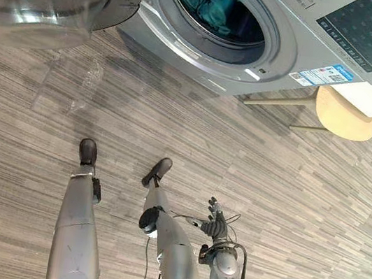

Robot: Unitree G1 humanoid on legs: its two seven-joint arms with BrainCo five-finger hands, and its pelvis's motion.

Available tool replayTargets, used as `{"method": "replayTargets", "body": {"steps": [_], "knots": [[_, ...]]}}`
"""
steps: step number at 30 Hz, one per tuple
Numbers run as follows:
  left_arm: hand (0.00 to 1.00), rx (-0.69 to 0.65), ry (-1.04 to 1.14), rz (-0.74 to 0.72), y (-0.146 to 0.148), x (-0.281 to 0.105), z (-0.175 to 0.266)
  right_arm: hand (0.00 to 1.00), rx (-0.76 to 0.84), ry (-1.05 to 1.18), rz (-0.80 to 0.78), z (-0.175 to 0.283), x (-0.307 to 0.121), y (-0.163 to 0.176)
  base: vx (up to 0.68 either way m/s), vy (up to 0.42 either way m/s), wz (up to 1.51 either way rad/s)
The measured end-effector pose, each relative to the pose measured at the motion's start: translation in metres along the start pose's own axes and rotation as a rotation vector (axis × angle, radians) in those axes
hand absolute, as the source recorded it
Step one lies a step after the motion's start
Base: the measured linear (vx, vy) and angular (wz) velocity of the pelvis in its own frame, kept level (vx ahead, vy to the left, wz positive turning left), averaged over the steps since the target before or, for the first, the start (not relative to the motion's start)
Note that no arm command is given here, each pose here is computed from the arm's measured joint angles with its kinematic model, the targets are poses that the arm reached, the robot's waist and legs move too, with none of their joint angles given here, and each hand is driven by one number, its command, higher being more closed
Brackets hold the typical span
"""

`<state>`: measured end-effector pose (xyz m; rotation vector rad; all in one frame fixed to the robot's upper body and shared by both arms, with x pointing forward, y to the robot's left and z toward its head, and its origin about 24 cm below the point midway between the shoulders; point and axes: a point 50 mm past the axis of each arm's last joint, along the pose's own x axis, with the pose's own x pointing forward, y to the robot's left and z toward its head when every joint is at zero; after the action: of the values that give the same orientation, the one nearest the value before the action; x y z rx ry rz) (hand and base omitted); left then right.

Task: Pick up the laundry basket with both hands and put the clothes into the washing machine.

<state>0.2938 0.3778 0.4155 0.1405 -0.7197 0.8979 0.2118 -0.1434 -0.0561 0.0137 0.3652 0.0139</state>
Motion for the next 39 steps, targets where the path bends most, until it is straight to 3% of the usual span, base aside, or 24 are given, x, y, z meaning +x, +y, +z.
{"method": "replayTargets", "body": {"steps": [6,8,15,18,22,24,26,28,29,33,39], "knots": [[0.0,-0.111,0.072,0.008,0.027,0.003,-0.014,0.0,0.035,0.004,0.011,0.0,-0.004,0.0,0.09,0.032,-0.13],[0.0,-0.084,0.123,-0.001,0.04,-0.007,-0.042,0.0,0.041,0.024,0.026,-0.005,-0.008,0.0,0.14,0.103,-0.02],[0.0,-0.082,0.216,-0.107,0.029,-0.032,-0.082,0.0,0.021,0.067,0.066,-0.012,-0.009,0.0,0.1,0.082,0.01],[0.0,-0.018,0.34,-0.17,0.026,-0.061,-0.126,0.0,-0.022,0.137,0.079,-0.026,-0.013,-0.004,0.08,0.1,0.1],[0.0,0.105,0.594,-0.37,0.011,-0.138,-0.2,0.0,-0.116,0.237,0.087,-0.047,-0.018,-0.019,0.08,0.208,0.32],[0.0,0.13,0.725,-0.535,-0.004,-0.205,-0.233,0.0,-0.18,0.292,0.086,-0.058,-0.023,-0.03,0.04,0.261,0.12],[0.0,0.117,0.771,-0.639,-0.019,-0.242,-0.241,0.0,-0.204,0.327,0.087,-0.064,-0.025,-0.035,0.01,0.191,0.07],[0.0,0.116,0.852,-0.838,-0.028,-0.301,-0.248,0.0,-0.234,0.364,0.101,-0.07,-0.027,-0.039,-0.01,0.249,0.01],[0.0,0.073,0.877,-0.984,-0.037,-0.332,-0.243,0.0,-0.246,0.387,0.102,-0.074,-0.029,-0.043,0.0,0.191,-0.09],[0.0,-0.135,0.931,-1.35,-0.068,-0.409,-0.214,0.0,-0.297,0.443,0.109,-0.083,-0.035,-0.053,0.02,0.099,-0.06],[0.0,-0.367,0.985,-1.549,-0.093,-0.466,-0.181,0.0,-0.342,0.528,0.16,-0.098,-0.045,-0.057,0.06,0.031,-0.07]]}}
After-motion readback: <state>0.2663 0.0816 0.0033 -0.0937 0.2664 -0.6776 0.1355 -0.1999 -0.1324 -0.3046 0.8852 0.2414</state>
